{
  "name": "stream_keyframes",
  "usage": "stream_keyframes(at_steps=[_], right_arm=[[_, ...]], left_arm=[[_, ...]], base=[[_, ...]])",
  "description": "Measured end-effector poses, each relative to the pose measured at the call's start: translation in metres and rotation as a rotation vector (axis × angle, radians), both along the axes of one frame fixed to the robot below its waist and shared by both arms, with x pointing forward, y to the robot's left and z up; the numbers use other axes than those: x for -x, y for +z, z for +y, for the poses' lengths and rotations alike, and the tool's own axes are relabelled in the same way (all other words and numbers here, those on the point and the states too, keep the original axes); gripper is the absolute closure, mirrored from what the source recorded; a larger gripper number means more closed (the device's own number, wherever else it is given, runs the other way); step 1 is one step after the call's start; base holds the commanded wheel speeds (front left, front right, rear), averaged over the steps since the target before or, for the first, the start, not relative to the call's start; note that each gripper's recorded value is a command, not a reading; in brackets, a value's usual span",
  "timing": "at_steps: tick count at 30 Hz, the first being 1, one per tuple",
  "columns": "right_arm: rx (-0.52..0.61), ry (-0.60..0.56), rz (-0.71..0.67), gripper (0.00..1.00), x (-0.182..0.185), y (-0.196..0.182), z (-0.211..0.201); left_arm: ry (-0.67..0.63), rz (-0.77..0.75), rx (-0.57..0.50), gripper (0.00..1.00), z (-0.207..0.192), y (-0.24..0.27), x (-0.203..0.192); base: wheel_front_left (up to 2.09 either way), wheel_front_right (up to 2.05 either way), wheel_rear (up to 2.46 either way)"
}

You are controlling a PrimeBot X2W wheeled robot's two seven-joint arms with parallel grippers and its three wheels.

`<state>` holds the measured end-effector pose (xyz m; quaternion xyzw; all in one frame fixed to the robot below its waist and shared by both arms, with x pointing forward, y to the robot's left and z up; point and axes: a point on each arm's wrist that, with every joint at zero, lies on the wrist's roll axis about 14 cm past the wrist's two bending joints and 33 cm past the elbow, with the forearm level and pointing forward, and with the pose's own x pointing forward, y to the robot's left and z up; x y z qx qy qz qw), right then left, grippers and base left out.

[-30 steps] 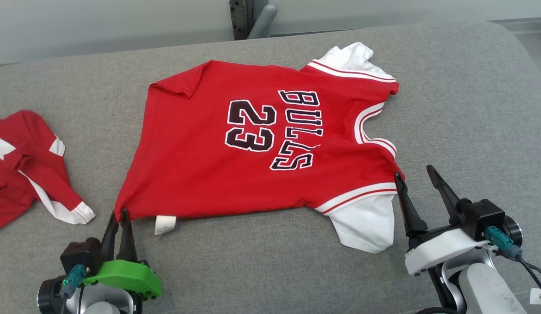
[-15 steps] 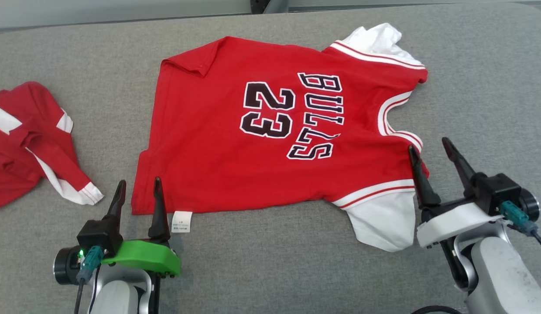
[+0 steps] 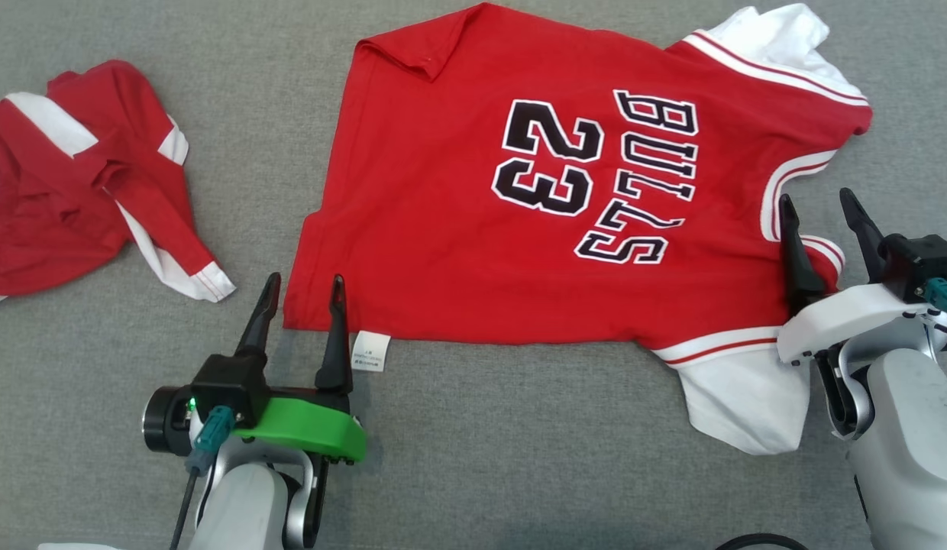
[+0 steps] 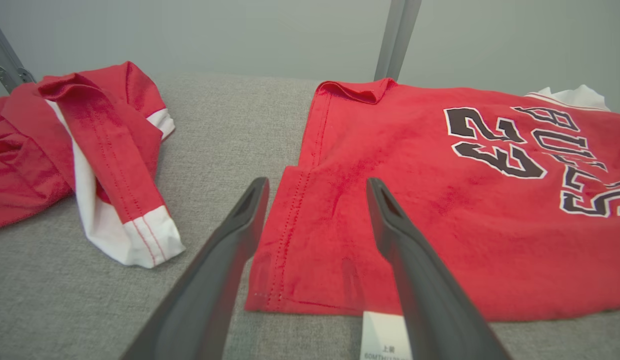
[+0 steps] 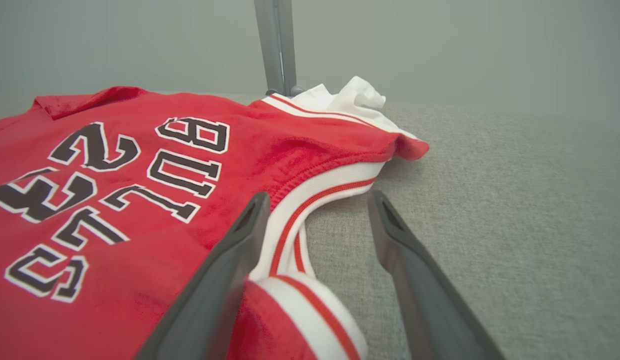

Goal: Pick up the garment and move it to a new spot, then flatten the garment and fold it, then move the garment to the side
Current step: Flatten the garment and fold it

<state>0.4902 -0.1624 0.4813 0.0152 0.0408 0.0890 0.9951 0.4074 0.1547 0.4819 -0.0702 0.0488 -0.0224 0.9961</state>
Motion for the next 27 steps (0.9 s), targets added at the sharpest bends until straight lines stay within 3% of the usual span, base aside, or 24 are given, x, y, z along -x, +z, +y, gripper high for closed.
stream_keyframes(at_steps=[10,11,12,13,27], right_arm=[[-0.021,0.023,0.119,0.0,-0.04,-0.041,0.016],[-0.025,0.02,0.125,0.13,-0.045,-0.043,0.016],[-0.014,0.025,0.126,0.63,-0.049,-0.044,0.015],[-0.01,0.028,0.123,1.0,-0.054,-0.043,0.016],[0.091,0.032,0.048,1.0,-0.123,-0.014,0.007]], left_arm=[[0.031,0.039,-0.042,0.0,0.016,-0.013,0.004],[0.033,0.042,-0.044,0.0,0.017,-0.014,0.004],[0.034,0.045,-0.046,0.0,0.017,-0.015,0.004],[0.035,0.046,-0.047,0.0,0.018,-0.015,0.004],[0.067,0.071,-0.04,0.0,0.026,-0.021,0.008]], base=[[0.0,0.0,0.0],[0.0,0.0,0.0],[0.0,0.0,0.0],[0.0,0.0,0.0],[0.0,0.0,0.0]])
